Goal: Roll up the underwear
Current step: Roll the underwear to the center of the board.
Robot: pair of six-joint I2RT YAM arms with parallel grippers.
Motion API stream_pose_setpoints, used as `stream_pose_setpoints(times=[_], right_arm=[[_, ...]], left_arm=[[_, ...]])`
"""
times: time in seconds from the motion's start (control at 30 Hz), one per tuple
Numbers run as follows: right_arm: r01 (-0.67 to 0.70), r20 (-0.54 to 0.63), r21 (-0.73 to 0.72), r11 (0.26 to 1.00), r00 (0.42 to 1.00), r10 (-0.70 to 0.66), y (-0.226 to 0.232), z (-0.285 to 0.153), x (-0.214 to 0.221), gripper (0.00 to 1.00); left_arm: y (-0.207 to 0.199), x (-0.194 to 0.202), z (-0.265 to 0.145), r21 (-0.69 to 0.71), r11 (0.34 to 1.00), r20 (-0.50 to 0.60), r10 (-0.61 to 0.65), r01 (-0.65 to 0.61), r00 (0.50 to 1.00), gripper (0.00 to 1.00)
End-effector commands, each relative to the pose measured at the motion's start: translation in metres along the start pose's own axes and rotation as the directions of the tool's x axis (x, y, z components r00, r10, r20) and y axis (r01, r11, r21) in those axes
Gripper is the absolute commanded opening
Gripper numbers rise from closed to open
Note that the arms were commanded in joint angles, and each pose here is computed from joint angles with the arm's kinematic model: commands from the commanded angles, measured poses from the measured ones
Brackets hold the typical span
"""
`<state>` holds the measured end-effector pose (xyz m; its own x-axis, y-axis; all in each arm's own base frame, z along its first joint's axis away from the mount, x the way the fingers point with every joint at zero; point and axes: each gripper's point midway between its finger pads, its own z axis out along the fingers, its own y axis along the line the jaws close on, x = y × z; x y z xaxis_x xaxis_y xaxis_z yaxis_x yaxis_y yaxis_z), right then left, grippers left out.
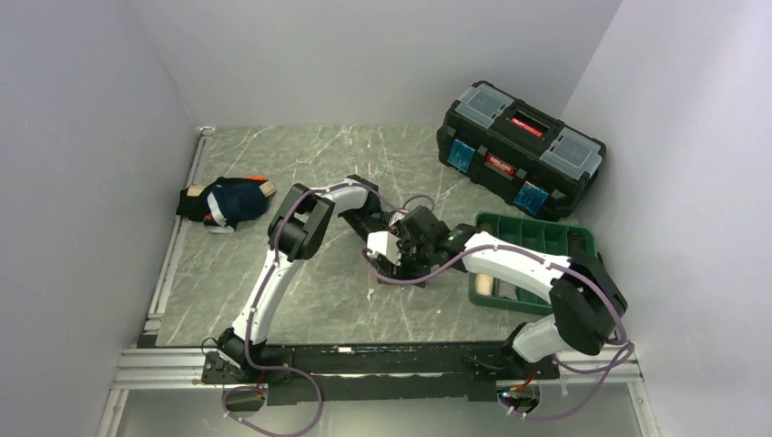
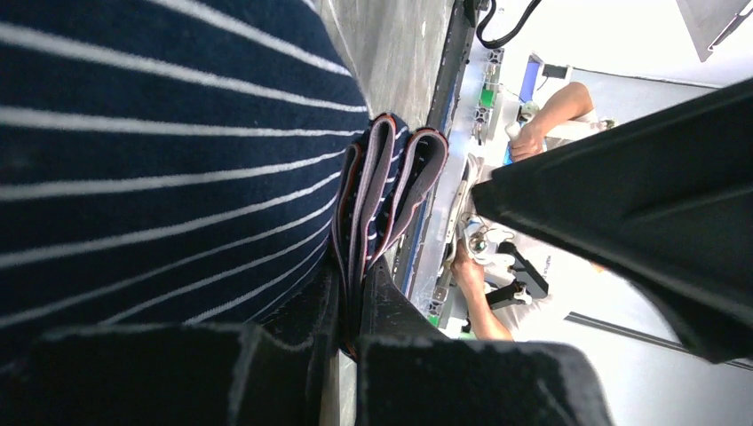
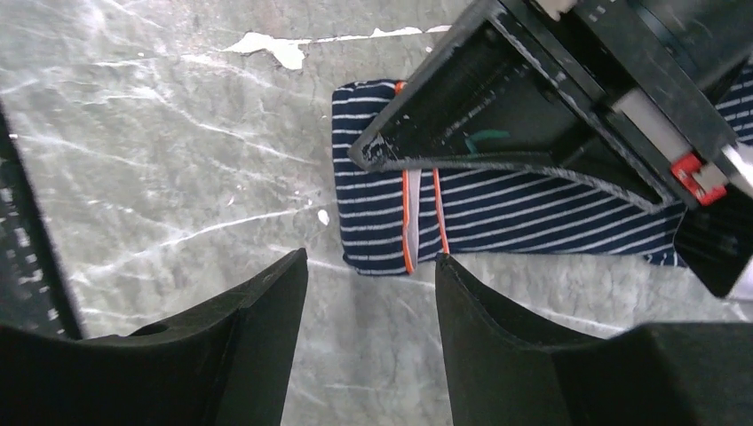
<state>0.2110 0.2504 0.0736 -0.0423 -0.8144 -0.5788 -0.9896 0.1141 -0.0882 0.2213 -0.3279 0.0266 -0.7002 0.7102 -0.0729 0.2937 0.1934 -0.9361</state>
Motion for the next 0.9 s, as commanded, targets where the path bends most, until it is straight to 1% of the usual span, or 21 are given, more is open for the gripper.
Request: stream_pose_setpoints(times=[0.0, 0.17, 0.37, 0.47, 0.57, 0.73, 0.8, 0.87], right_arm=[[0.114, -0.069, 0.125, 0.986, 0.992, -0.106, -0.016, 0.017, 0.000, 0.57], [0.164, -0.113, 0.116, 0.980, 0.982, -0.151, -0.012, 0.033, 0.004, 0.56], [0.179, -0.171, 0.092, 0.979, 0.972, -0.162, -0.008, 0.052, 0.020, 0.52], [0.166, -0.187, 0.060, 0.984, 0.971, -0.152, -0.002, 0.059, 0.027, 0.44], [0.154, -0.214, 0.018, 0.988, 0.966, -0.146, 0.005, 0.064, 0.037, 0.33], [0.126, -0.244, -0.072, 0.989, 0.959, -0.140, 0.022, 0.066, 0.049, 0.11], [0.113, -0.248, -0.106, 0.988, 0.959, -0.137, 0.029, 0.066, 0.051, 0.06], [0.102, -0.246, -0.139, 0.985, 0.960, -0.134, 0.035, 0.066, 0.052, 0.03]], left_arm=[[0.022, -0.003, 0.005, -0.040, 0.998, -0.017, 0.049, -0.049, 0.999, 0.00], [0.021, -0.001, 0.005, -0.041, 0.998, -0.021, 0.049, -0.050, 0.999, 0.00], [0.019, 0.001, 0.005, -0.033, 0.998, -0.024, 0.051, -0.052, 0.998, 0.00], [0.019, 0.001, 0.004, -0.034, 0.998, -0.026, 0.052, -0.053, 0.998, 0.00], [0.016, 0.001, 0.004, -0.034, 0.998, -0.023, 0.058, -0.059, 0.998, 0.00], [0.013, 0.000, 0.000, -0.058, 0.995, -0.022, 0.083, -0.084, 0.996, 0.13], [0.011, 0.000, -0.003, -0.076, 0.992, -0.023, 0.096, -0.097, 0.995, 0.17], [0.012, 0.000, -0.008, -0.099, 0.989, -0.020, 0.108, -0.109, 0.994, 0.24]])
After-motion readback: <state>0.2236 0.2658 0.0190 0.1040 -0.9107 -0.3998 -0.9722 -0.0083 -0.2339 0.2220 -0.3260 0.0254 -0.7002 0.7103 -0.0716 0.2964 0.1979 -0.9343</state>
